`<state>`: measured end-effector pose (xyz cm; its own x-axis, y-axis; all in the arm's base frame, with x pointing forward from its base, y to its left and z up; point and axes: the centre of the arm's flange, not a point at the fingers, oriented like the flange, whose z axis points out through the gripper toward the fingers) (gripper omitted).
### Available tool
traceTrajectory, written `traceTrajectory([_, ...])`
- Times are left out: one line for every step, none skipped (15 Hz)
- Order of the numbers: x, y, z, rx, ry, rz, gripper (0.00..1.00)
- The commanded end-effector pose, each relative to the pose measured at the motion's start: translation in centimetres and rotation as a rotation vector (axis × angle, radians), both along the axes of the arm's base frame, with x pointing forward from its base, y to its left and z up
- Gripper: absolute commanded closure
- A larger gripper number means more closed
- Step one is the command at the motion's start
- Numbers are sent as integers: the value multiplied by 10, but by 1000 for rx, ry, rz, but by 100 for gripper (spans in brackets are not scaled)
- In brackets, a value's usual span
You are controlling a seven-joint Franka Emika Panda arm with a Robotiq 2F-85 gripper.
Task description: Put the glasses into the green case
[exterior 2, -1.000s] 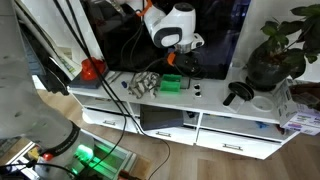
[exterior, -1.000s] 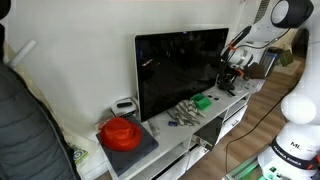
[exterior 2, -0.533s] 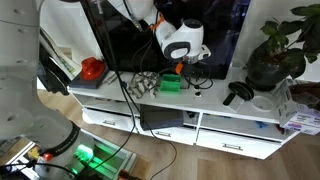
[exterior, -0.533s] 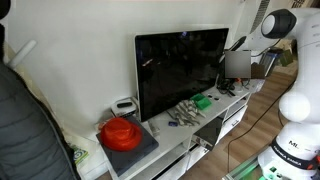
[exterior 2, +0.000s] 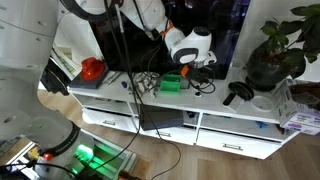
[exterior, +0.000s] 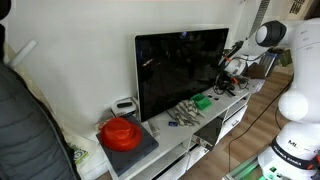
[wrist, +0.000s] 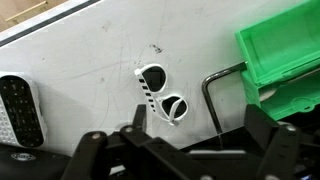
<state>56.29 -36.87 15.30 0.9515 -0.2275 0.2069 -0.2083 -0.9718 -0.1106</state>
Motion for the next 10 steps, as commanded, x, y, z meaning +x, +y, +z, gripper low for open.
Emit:
traceTrajectory([20, -17, -14, 49, 26, -26, 0])
traceTrajectory([23, -19, -19, 61, 31, -31, 0])
traceTrajectory([26, -22, -24, 73, 37, -36, 0])
traceTrajectory([28, -24, -29, 90, 38, -42, 0])
traceTrajectory([31, -27, -34, 106, 44, -47, 0])
traceTrajectory([32, -29, -39, 124, 50, -51, 0])
traceTrajectory([34, -31, -44, 141, 53, -56, 0])
traceTrajectory([37, -33, -48, 158, 56, -62, 0])
traceTrajectory([39, -36, -51, 172, 55, -69, 0])
traceTrajectory([40, -38, -54, 188, 57, -78, 0])
